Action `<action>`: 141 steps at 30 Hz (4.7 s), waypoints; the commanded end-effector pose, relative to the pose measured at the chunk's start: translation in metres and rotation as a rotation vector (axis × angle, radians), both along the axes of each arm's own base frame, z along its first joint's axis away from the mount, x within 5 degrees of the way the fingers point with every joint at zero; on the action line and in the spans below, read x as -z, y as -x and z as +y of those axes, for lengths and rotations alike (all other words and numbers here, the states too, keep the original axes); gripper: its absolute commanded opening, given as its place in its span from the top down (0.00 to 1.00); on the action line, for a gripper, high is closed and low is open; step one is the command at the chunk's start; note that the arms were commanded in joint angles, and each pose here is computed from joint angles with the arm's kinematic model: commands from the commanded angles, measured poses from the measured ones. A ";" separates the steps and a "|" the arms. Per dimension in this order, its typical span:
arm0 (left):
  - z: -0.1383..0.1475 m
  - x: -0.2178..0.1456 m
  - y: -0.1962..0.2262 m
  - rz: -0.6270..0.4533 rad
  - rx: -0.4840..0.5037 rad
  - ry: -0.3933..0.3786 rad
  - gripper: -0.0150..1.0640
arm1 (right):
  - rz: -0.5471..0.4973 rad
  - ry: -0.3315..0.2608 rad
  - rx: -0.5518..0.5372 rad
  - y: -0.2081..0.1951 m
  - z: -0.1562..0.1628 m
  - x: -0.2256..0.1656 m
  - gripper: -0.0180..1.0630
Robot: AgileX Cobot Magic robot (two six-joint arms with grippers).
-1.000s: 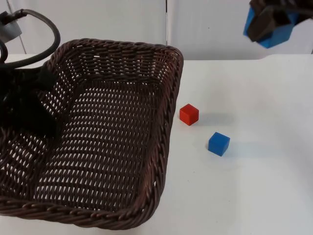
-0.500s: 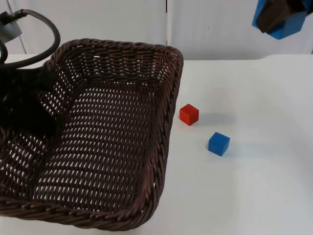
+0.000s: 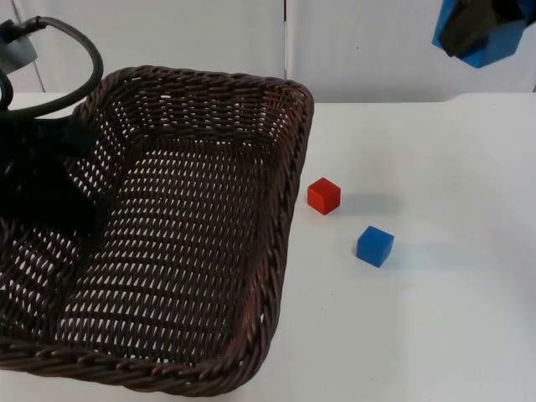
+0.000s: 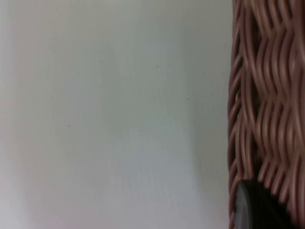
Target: Pick up the basket with the left hand and place the largest block into the basket with the right hand.
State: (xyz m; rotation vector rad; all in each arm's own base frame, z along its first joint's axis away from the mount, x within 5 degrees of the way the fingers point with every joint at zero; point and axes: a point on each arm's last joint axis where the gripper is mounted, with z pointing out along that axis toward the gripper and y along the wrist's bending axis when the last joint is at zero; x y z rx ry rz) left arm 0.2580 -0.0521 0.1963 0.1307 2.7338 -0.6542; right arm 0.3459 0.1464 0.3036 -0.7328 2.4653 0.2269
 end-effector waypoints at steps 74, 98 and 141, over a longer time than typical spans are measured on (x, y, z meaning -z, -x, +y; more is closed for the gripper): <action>-0.001 -0.005 0.001 -0.019 -0.013 0.018 0.99 | -0.065 -0.190 -0.405 0.045 0.190 0.076 0.25; -0.001 -0.005 0.000 -0.025 -0.023 0.023 0.99 | -0.169 -0.277 -0.393 0.055 0.179 0.021 0.19; -0.001 -0.006 -0.001 -0.030 -0.038 0.033 0.99 | -0.366 -0.298 -0.501 0.170 0.062 -0.101 0.19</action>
